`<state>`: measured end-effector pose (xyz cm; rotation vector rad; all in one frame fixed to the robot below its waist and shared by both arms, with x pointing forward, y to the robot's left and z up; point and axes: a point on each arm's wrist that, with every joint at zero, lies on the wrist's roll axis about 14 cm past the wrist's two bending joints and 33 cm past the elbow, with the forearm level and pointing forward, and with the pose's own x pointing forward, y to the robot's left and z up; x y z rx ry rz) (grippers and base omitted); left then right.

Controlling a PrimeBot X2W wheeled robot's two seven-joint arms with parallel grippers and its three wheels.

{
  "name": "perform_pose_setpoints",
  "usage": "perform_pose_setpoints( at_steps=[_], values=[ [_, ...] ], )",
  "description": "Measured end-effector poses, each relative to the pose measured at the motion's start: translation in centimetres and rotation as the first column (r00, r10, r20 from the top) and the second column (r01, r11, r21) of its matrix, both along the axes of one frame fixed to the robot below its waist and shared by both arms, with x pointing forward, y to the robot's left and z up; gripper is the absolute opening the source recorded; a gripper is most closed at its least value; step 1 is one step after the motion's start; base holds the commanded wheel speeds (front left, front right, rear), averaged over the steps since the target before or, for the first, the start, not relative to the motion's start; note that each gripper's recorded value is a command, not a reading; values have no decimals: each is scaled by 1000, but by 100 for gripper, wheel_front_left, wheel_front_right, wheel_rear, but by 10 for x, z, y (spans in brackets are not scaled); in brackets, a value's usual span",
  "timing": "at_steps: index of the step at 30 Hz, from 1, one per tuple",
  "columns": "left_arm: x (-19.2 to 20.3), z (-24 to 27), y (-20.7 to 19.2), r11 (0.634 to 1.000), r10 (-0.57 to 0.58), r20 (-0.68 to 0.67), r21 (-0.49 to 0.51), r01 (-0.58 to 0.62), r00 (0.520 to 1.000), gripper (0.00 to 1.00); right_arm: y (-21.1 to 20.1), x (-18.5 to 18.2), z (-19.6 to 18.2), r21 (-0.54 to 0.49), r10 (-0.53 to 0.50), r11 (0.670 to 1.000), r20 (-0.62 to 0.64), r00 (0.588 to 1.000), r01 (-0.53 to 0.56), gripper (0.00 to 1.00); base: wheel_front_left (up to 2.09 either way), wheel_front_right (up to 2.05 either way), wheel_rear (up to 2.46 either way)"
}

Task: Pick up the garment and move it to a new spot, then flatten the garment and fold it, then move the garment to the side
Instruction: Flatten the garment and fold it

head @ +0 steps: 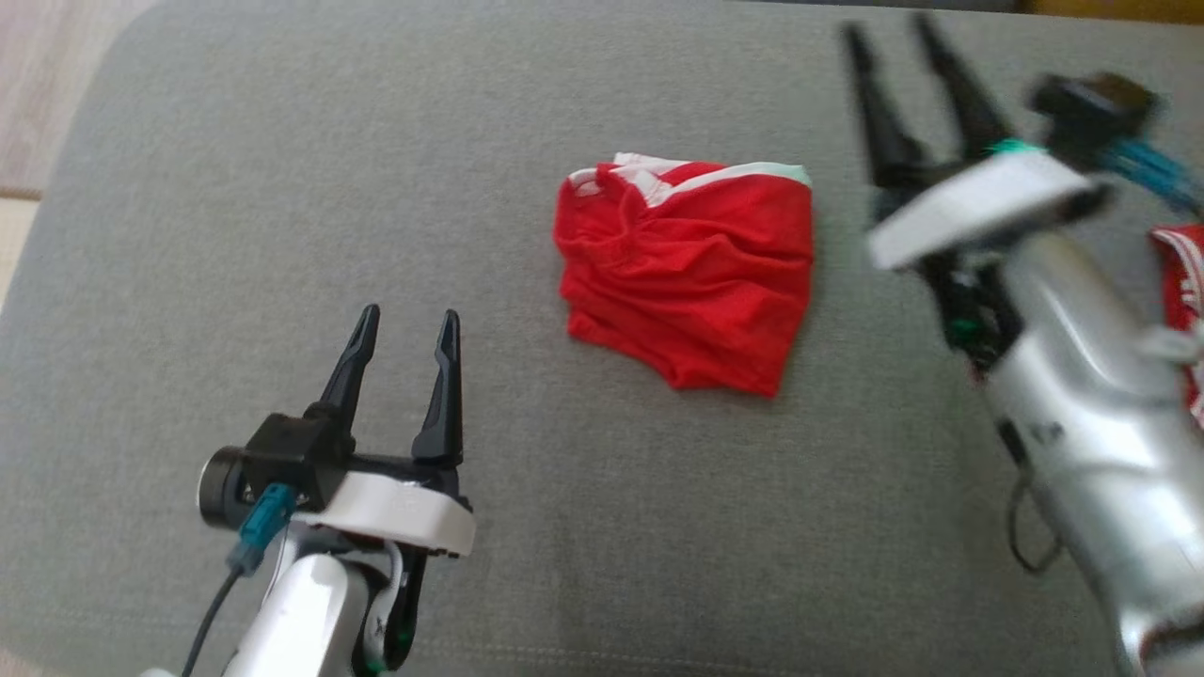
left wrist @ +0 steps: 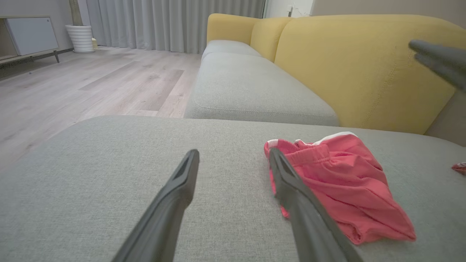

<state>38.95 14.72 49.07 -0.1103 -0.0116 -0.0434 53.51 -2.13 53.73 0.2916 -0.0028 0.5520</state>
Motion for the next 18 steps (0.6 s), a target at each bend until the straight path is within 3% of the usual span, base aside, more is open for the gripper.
perform_pose_setpoints(
  at_steps=[4,9,18],
  values=[
    [-2,-2,-3,1000,-11,-5,5,11,1000,100,-52,-20,-22,-86,-121,989,29,992,123,100,0,0,0],
    [-4,-1,2,1000,-5,-7,26,5,1000,100,-102,-58,-42,-183,-241,952,48,969,246,100,0,0,0],
    [-7,2,-1,999,-31,-3,45,31,1000,100,-126,-115,-39,-250,-342,907,31,939,338,100,0,0,0]
  ],
)
